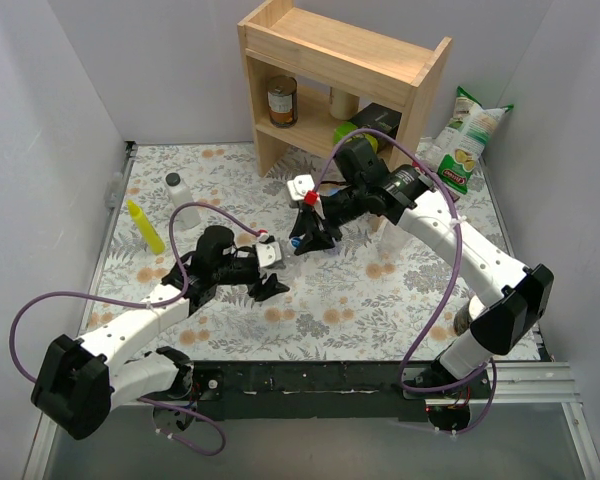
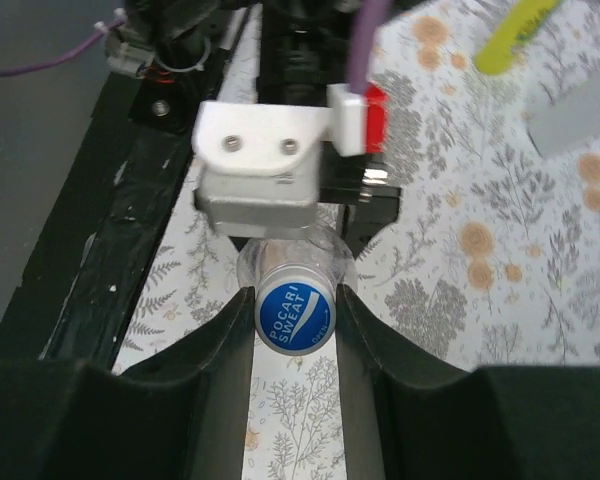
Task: Screw on the bottle caps
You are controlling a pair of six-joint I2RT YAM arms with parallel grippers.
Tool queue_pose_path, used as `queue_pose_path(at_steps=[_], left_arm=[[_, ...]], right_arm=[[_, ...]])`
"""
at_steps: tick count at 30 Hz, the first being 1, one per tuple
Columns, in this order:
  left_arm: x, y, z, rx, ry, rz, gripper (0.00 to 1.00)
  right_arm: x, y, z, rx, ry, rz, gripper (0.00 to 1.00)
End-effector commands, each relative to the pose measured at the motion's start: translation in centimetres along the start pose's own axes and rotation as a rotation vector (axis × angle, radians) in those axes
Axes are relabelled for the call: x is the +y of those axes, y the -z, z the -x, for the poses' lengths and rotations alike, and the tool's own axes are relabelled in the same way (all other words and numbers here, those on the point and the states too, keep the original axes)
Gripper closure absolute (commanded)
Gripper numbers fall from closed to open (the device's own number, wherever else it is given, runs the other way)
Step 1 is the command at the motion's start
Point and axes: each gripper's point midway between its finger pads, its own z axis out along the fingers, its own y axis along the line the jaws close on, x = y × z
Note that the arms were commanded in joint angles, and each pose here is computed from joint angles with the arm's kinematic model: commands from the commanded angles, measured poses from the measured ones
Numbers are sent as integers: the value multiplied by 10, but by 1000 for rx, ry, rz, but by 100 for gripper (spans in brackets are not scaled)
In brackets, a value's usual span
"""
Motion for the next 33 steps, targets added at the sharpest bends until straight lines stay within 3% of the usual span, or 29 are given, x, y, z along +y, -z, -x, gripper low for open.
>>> queue_pose_path(at_steps=[1,3,6,7,8,9,11,16,21,33], left_arm=[[50,4,48,-144,-51,342,100],[79,12,49,-128,-11,553,100],[107,22,45,-123,106,725,100],[107,21,39,-99,125,722,100],[102,20,36,-90,118,696,100],[97,19,34,-86,112,663,100],[81,21,28,-75,89,586,100],[22,22,29,-123,95,229,100],[-4,14,37,-134,137,53,100],[2,12,45,-152,109,55,100]], right_arm=[[-43,-1,11,-82,-261,-227,92],[-62,1,-12,-58,-548,-398,99],[-63,-7,-15,-63,-664,-419,99],[-63,-10,-13,-67,-646,-388,92],[-64,-9,-8,-74,-594,-359,65],[-65,2,8,-121,-531,-311,58],[-68,20,22,-168,-436,-298,46],[-47,60,38,-253,-77,-283,31],[-25,45,47,-338,-85,-109,31],[-10,19,50,-368,-127,8,33]])
